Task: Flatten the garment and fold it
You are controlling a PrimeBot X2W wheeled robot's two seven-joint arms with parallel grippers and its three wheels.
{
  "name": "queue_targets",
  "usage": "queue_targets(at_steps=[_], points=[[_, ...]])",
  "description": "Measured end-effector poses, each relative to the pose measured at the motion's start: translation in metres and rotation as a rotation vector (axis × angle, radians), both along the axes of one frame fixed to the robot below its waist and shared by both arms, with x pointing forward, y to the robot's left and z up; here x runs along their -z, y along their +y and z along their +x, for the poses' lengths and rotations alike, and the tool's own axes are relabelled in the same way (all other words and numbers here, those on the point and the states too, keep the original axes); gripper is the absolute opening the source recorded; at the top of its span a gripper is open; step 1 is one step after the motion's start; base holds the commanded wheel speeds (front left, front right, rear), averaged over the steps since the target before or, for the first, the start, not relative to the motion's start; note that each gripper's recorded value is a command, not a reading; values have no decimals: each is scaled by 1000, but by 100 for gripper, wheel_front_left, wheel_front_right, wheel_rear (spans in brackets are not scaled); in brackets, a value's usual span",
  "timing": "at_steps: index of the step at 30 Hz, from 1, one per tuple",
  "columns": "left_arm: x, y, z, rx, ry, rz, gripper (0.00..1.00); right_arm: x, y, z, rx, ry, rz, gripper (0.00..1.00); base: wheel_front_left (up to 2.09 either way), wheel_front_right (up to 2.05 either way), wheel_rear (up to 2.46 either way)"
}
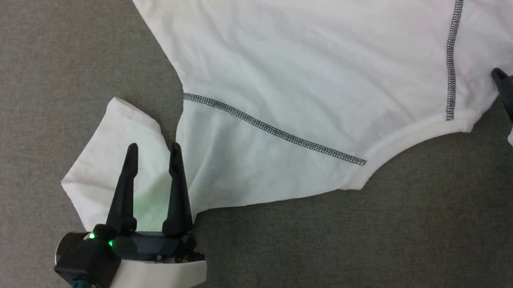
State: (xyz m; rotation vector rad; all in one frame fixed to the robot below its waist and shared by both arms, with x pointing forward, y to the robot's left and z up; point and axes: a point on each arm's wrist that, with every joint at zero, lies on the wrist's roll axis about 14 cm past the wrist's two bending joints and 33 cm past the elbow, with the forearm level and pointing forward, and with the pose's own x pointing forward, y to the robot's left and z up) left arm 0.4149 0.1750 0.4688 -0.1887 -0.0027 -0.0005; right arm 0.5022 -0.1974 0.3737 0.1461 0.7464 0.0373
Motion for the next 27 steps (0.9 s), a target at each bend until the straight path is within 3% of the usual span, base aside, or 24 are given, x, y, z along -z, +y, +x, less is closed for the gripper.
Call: queue_targets(at_steps=[5,6,7,8,18,27], points=[[10,3,0,-5,28,1,100,6,12,12,-47,3,2,100,0,0,0],[12,4,-1,-6,35,2,100,7,13,14,-56,6,1,61,0,0,0],[14,4,-1,-2,40,2,100,8,14,15,-60,8,-1,13,0,0,0],[15,4,-1,-2,44,4,100,8,14,16,-62,8,-1,0,0,0,0],[5,-3,-8,38,19,15,100,-18,17,6,-22,-91,49,0,0,0,0],[13,-19,-43,335,214,348,100,-47,13,-29,23,-163,101,0,0,0,0]])
